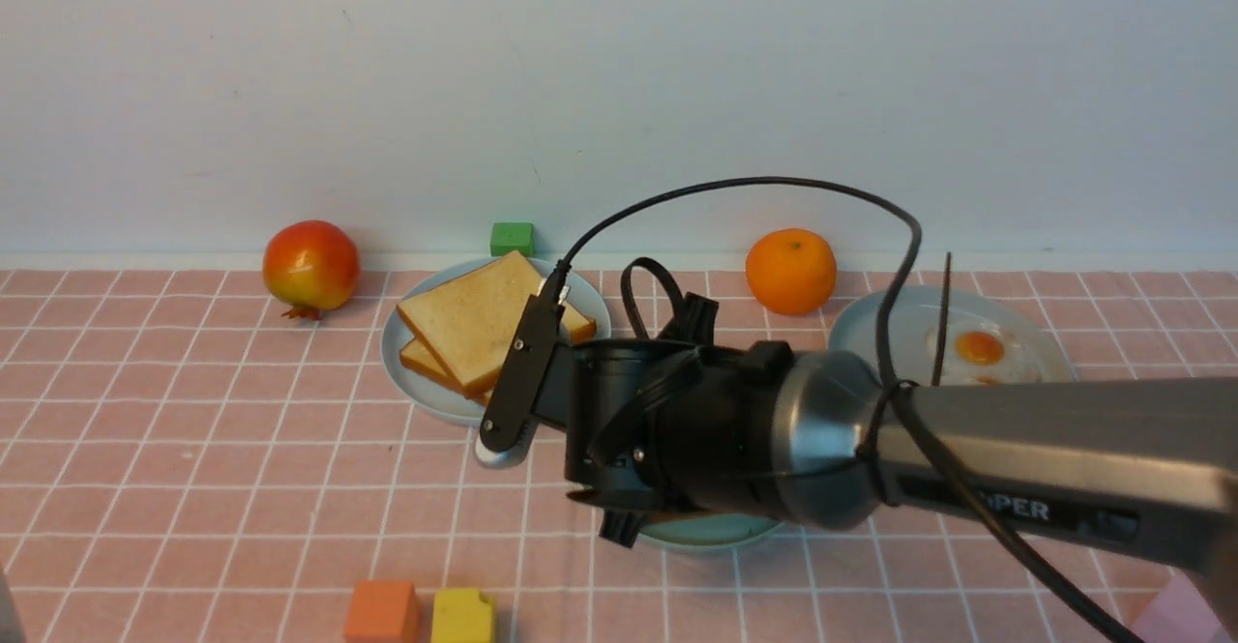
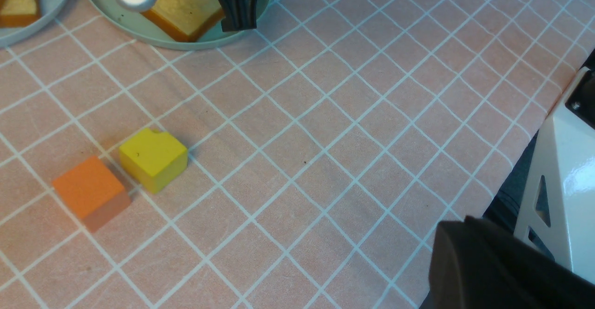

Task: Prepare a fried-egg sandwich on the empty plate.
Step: Use the right arm to place the fried egg on the slice of bread in the middle, then use the left arm to grab a slice of bread

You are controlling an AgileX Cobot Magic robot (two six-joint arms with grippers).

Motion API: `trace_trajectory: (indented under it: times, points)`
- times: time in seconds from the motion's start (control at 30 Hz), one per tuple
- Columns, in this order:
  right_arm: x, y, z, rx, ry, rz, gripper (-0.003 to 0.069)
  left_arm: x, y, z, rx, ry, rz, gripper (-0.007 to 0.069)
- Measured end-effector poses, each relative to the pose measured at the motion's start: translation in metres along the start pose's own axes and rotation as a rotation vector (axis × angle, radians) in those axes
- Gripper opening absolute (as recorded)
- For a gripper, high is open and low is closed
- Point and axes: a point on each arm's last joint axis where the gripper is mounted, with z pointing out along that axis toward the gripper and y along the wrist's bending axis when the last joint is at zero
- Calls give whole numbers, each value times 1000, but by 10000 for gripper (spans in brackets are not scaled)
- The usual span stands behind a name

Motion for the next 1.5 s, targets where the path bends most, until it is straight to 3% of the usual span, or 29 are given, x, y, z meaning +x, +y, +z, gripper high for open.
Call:
trace_trajectory:
  times: [0.5,0.6,0.67,0.73,0.77,0.8,0.87,0.93,1.07,1.2,1.4,1.5]
  points:
    - [-1,11,17,5,2,-19,86,1,-2,0,21,7,-24,12]
    - [-1,10,17,10,11,4,124,1,-2,0,21,7,-24,12]
    - [0,10,17,12,18,13,160,1,-2,0,21,7,-24,12]
    - [1,11,17,2,33,38,283,1,-2,0,21,7,-24,12]
    - [2,11,17,1,34,40,294,1,-2,0,21,7,-24,12]
    - [2,12,16,-17,40,63,398,1,-2,0,22,7,-25,12]
    - [2,13,14,-32,43,84,465,1,-2,0,24,8,-27,12]
    - [2,9,2,-63,37,144,580,1,-2,0,26,12,-30,13]
    - [1,-2,-33,-89,13,216,624,2,-2,0,24,24,-32,13]
    - [14,-20,-93,-101,38,309,546,2,-2,3,15,49,-53,13]
    - [60,-57,-190,-189,5,494,220,-33,0,37,-135,75,-43,13]
    - [88,-69,-230,-232,-81,566,40,-57,13,69,-277,121,-25,13]
